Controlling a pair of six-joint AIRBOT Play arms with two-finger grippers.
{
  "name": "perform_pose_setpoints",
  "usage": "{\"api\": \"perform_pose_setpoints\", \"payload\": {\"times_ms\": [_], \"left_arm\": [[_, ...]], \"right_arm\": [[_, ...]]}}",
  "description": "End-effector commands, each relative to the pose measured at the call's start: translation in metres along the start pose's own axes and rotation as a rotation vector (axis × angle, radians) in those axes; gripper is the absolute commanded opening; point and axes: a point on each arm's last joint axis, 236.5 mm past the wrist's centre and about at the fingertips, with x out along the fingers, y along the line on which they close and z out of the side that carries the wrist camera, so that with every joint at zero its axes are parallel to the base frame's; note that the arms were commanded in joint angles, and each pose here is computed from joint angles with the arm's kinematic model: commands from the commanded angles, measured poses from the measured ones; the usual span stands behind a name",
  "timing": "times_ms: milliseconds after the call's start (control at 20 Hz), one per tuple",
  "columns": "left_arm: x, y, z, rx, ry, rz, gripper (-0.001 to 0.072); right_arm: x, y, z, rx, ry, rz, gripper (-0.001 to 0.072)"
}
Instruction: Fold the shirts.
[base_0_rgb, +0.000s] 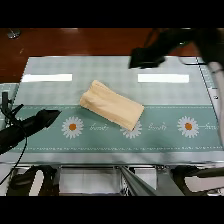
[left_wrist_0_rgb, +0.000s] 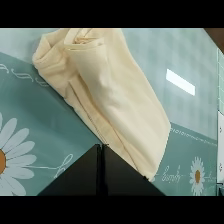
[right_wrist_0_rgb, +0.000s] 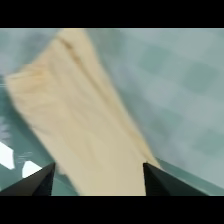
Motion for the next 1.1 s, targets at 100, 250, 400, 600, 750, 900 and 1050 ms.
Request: {"api": "perform_pose_setpoints", "payload": {"times_ms": [100, 250, 400, 600, 750, 900, 1050], "left_arm": [[0.001, 0.001, -0.009, 0.036, 0.033, -0.005, 0.0021], [0.001, 0.001, -0.012, 0.036, 0.043, -0.007, 0.0021], [0.001, 0.000, -0.012, 0.036, 0.043, -0.008, 0.0021], [0.001, 0.001, -0.012, 0.036, 0.043, -0.008, 0.0021], [0.001, 0.000, -0.012, 0.035, 0.043, -0.008, 0.0021], [0.001, 0.000, -0.012, 0.033, 0.044, -0.010, 0.0022], [0.001, -0.002, -0.015, 0.031, 0.058, -0.018, 0.0021]], "right_arm": [[-0.084, -0.169, -0.109, 0.337, -0.245, -0.593, 0.0631], [0.020, -0.147, -0.190, 0.721, -0.307, -0.287, 0.0631], [0.082, -0.087, -0.204, 0.919, -0.287, 0.119, 0.0630], [0.116, -0.063, -0.209, 0.884, -0.127, 0.232, 0.0630], [0.143, -0.052, -0.214, 0.847, 0.018, 0.259, 0.0630], [0.167, -0.022, -0.211, 0.742, 0.140, 0.291, 0.0623], [0.169, -0.013, -0.167, 0.656, 0.093, 0.318, 0.0183]]}}
